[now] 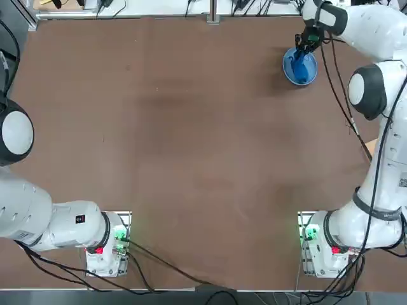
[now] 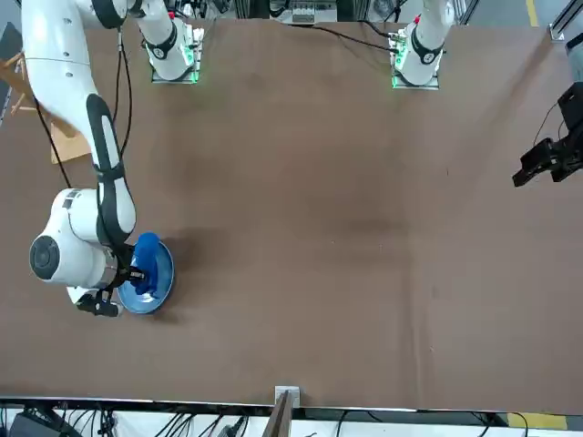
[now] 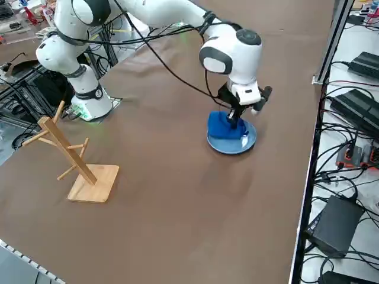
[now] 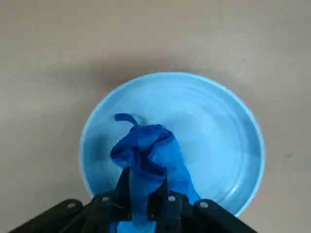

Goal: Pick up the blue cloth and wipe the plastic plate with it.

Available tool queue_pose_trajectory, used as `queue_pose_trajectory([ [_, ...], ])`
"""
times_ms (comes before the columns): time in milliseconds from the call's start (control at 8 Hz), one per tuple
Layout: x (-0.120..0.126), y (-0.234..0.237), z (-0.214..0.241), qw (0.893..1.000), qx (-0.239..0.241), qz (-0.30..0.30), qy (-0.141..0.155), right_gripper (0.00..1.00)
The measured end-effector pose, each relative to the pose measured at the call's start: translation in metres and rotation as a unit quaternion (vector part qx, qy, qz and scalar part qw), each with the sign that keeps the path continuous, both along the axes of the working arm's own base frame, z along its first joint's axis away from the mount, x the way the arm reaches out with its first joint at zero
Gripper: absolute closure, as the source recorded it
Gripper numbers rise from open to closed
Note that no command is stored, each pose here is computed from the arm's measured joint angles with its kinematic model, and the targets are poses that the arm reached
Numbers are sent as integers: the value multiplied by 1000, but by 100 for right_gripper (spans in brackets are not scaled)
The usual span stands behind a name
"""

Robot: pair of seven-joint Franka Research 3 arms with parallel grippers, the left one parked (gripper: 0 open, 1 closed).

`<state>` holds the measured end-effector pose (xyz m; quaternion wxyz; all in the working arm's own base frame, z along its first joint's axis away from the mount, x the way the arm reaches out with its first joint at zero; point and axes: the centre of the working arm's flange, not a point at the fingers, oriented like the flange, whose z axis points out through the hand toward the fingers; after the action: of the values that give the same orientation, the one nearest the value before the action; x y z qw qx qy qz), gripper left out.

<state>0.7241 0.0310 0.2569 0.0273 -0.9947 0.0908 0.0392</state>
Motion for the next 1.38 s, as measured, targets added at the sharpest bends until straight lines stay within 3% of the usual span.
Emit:
queue_pose_trajectory([
  [375, 2, 22, 30, 999, 20, -25, -14, 91],
  [625, -6, 41, 79, 999, 31, -34, -4, 91],
  [875, -25, 94, 129, 998, 44, -44, 4, 91],
  [1125, -45, 163, 133, 998, 43, -45, 18, 91],
  [1375, -71, 205, 107, 997, 37, -39, 46, 91],
])
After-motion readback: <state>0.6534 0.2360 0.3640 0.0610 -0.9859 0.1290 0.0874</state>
